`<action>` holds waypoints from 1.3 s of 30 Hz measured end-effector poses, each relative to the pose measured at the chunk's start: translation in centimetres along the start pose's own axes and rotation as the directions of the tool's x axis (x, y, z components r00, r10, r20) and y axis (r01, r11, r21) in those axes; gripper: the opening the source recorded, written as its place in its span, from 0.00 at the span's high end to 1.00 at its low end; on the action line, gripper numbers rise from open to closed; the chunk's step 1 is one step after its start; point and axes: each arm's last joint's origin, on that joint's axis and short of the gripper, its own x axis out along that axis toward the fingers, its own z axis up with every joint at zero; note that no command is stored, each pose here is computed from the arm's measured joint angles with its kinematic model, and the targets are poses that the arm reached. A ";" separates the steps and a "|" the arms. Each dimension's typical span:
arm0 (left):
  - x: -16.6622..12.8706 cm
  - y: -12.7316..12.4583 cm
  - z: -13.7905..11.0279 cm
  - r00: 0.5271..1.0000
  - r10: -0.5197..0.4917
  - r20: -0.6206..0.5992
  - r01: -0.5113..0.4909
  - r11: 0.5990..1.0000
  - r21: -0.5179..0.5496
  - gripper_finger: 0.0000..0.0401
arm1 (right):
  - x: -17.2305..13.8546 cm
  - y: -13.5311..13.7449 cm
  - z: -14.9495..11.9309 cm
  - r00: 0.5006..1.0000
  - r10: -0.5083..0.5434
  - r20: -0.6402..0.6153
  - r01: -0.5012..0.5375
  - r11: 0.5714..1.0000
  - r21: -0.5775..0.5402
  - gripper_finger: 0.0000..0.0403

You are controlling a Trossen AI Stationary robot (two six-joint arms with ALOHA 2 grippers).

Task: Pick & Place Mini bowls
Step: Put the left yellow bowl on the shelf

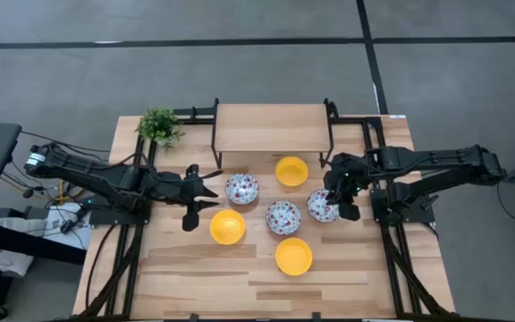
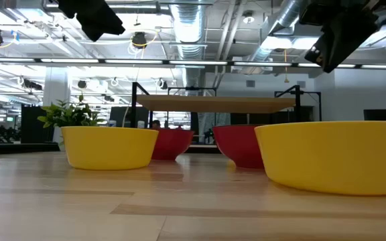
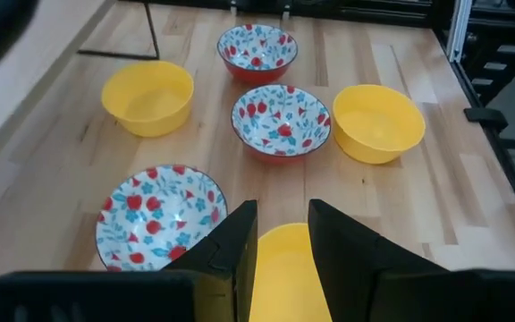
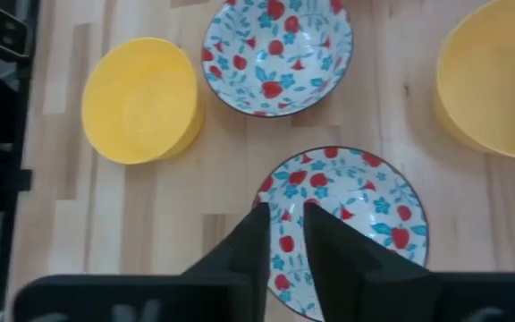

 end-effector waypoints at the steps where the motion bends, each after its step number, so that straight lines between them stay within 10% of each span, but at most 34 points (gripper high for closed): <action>1: 0.0 0.0 0.0 1.000 -0.012 -0.003 0.012 1.000 -0.017 0.75 | 0.0 0.0 0.0 1.000 0.000 0.000 0.000 1.000 0.000 0.80; 12: -0.6 -3.0 -1.9 0.940 -0.285 -0.187 0.294 0.956 0.021 0.75 | 0.0 0.0 -0.2 1.000 0.000 -0.023 0.000 1.000 0.005 0.75; 21: 2.1 -4.8 -3.8 0.922 -0.193 -0.337 0.296 0.911 0.288 0.75 | 0.0 0.0 -0.4 0.999 0.000 -0.036 0.000 1.000 0.009 0.75; 31: 4.7 -5.8 -5.6 0.877 -0.149 -0.456 0.319 0.891 0.322 0.75 | 0.0 0.0 -0.4 0.999 0.000 -0.039 0.000 1.000 0.009 0.75; 39: 5.7 -6.2 -6.4 0.860 -0.121 -0.496 0.397 0.769 0.501 0.75 | 0.0 0.0 -0.4 0.999 0.000 -0.039 0.001 1.000 0.009 0.75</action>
